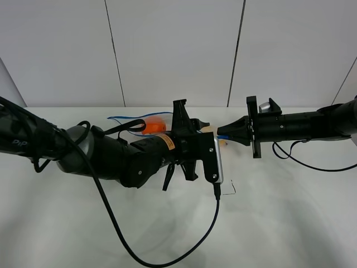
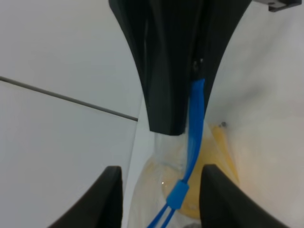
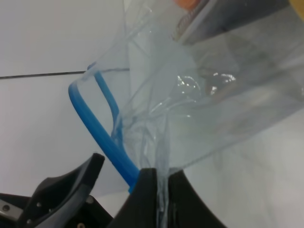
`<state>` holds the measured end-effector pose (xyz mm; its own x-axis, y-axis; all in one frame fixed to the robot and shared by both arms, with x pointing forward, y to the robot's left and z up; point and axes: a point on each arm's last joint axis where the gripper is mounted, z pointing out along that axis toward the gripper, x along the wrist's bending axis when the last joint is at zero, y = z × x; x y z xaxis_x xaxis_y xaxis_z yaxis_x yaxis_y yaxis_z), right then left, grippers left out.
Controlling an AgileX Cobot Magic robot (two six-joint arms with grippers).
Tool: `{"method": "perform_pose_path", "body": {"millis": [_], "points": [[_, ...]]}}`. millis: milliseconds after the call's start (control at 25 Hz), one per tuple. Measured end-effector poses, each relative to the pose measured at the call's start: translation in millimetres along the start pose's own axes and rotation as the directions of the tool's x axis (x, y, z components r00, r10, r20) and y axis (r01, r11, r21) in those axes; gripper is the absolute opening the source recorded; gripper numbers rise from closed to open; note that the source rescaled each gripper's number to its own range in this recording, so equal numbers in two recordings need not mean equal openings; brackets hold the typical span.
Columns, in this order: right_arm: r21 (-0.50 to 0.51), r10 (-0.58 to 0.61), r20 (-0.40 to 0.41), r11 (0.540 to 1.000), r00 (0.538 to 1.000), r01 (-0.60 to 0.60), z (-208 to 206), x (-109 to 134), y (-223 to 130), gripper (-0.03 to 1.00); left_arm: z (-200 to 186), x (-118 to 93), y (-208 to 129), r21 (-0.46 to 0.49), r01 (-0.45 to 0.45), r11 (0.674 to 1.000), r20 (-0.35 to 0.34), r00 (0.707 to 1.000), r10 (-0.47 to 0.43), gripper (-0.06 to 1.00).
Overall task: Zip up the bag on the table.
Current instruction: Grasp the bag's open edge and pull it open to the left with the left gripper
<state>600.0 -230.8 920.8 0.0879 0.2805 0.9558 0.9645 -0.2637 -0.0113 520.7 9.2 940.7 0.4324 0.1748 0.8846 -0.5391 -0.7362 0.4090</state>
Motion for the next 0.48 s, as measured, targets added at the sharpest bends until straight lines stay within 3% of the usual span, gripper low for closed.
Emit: {"method": "perform_pose_path", "body": {"millis": [360, 480], "points": [[0.000, 0.007, 0.000, 1.000, 1.000, -0.007, 0.0, 0.0, 0.0, 0.00, 5.0, -12.8, -5.9, 0.005, 0.010, 1.000, 0.009, 1.000, -0.010, 0.49], [0.001, 0.006, 0.001, 1.000, 1.000, -0.006, 0.0, -0.1, -0.1, 0.00, 5.0, -12.0, -5.5, 0.002, 0.011, 1.000, 0.000, 1.000, -0.011, 0.36]]}}
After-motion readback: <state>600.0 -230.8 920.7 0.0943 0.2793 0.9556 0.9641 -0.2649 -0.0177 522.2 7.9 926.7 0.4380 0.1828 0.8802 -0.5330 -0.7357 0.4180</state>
